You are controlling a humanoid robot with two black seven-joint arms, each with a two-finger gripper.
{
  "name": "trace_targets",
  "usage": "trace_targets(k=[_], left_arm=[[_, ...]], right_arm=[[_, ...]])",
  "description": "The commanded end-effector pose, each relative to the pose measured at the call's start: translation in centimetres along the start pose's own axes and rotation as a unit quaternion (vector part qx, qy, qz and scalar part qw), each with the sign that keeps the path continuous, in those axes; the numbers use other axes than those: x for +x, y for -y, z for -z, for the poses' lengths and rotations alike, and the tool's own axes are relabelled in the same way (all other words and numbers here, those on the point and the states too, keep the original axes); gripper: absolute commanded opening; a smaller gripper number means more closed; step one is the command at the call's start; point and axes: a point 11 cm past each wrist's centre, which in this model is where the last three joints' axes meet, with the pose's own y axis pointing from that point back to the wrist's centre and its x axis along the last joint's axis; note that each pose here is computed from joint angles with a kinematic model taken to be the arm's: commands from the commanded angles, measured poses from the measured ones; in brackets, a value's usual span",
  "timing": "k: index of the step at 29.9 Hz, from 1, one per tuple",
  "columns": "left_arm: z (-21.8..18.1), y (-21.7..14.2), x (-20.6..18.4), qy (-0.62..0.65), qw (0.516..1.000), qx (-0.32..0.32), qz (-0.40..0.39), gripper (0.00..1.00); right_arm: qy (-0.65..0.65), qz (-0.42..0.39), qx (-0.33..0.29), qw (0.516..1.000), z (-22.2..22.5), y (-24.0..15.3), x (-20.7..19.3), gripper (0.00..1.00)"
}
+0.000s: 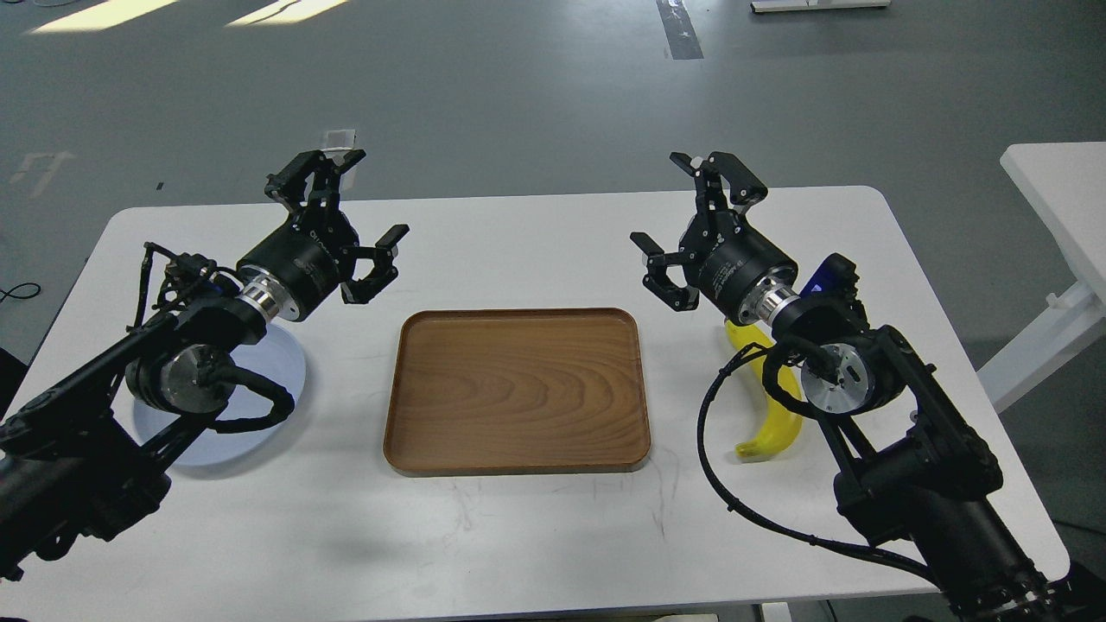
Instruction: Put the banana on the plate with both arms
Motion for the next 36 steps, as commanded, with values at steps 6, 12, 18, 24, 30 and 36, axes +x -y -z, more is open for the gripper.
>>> trace_targets(k=[6,12,18,24,30,36], left_arm=[[-1.2,-0.3,0.1,-0.004,0.999,-0.050,0.010,0.98],[-0.4,-1.3,1.1,-0.005,0.999,-0.042,0.000,0.98],[-0.4,-2.2,1.8,0.006,1.000,-0.029,-0.005,0.98],[0.2,-2.7,2.1,0.002,1.000,-0.022,-0.002,0.98],[-0.1,-2.9,2.5,0.007,1.000,-0.022,-0.005,0.98],[-0.1,-2.8,2.3,0.006,1.000,-0.023,-0.003,0.98]], right_arm=[[-0.002,0.012,-0.002,1.000,0.3,-0.6,-0.3,1.00],[-0.003,0.008,-0.001,1.000,0.3,-0.5,-0.2,1.00],[-0.017,0.007,0.001,1.000,1.6,0.9,-0.3,1.00],[-0.042,0.002,-0.012,0.999,1.4,1.7,-0.5,1.00],[-0.057,-0.008,-0.014,0.998,2.2,1.3,0.7,1.00],[-0.048,-0.011,-0.004,0.999,2.9,1.2,0.9,1.00]])
